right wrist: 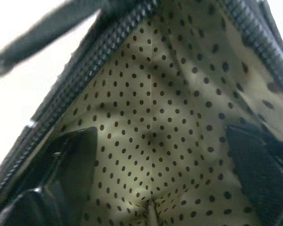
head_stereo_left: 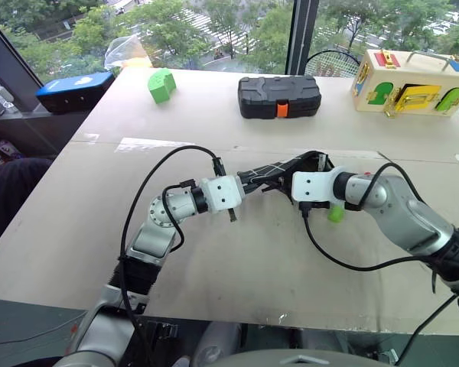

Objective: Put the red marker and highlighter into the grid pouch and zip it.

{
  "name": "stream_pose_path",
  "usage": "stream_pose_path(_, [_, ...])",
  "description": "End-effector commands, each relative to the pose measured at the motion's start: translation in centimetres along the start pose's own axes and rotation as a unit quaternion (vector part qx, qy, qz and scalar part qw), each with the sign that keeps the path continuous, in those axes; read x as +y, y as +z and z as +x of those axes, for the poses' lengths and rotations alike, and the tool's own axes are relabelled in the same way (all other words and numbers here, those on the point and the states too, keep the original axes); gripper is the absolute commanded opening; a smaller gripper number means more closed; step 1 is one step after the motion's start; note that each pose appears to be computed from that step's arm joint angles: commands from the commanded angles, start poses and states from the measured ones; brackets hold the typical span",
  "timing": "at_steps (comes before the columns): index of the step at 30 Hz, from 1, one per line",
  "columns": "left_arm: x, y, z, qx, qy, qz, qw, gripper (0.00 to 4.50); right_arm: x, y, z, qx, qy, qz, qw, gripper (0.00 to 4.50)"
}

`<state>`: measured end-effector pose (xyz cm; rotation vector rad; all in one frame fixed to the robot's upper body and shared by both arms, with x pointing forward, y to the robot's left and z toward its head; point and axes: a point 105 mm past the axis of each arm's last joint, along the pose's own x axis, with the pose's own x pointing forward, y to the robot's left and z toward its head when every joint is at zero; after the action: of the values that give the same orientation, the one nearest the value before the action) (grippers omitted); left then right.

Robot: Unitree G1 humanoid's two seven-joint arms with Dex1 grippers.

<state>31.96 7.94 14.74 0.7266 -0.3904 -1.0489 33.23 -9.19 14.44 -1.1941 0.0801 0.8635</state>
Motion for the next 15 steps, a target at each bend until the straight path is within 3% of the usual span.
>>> stream_pose_path(1, [1.7, -0.7, -1.0, 0.014, 0.035, -0.007, 0.999, 0.00, -2.1, 0.6, -2.9, -0.021, -0.041, 0.147, 0.988, 4.45])
stream_pose_path(8, [2.7, -1.9, -1.6, 0.043, 0.049, 0.005, 0.998, 0.00, -2.0, 0.7, -8.0, -0.039, -0.112, 0.368, 0.922, 4.45])
stream_pose_path(12, [3.0, -2.2, -1.7, 0.050, 0.052, 0.013, 0.997, 0.00, -1.0, -1.1, -8.8, 0.005, -0.150, 0.477, 0.866, 4.45])
stream_pose_path(15, [3.5, -2.4, -1.7, 0.056, 0.057, 0.023, 0.997, 0.00, -0.1, -3.7, -8.0, 0.079, -0.209, 0.528, 0.820, 4.45])
